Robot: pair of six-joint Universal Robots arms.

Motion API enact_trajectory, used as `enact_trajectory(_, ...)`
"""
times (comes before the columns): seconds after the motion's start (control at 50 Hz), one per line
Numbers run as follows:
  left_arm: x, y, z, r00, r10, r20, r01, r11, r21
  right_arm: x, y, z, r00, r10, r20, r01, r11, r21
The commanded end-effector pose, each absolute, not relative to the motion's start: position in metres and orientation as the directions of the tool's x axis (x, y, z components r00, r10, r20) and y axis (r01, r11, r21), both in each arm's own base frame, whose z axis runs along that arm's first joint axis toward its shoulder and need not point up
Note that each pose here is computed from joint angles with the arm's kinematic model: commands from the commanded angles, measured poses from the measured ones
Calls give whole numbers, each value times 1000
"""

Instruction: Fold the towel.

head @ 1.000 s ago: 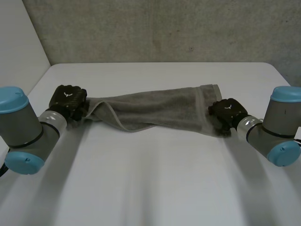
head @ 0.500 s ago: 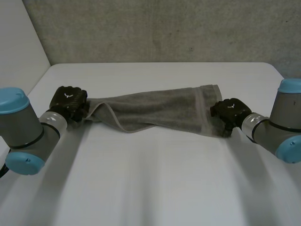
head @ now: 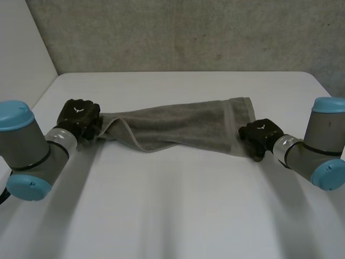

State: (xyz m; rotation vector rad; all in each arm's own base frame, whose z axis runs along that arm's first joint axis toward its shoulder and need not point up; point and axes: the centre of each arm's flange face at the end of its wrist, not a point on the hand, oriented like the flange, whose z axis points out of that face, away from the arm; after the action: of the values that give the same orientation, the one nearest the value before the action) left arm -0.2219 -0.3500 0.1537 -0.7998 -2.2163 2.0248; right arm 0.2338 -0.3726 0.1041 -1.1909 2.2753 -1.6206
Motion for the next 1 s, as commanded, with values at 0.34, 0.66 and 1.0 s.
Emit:
enact_trajectory(0.34,-222,-350,156,-868,388,-310,342,14,-940,236,-373,115,-692,-635,343,-518,106,-849)
enact_trajectory(0.66,-224,-348,161,-865,393,-313,342,4,-940,237,-371,127,-694,-629,351,-513,90,-854)
enact_trajectory(1.0,-217,-325,273,-910,374,-180,129,-157,-979,214,-365,248,-791,-576,206,-258,10,-966)
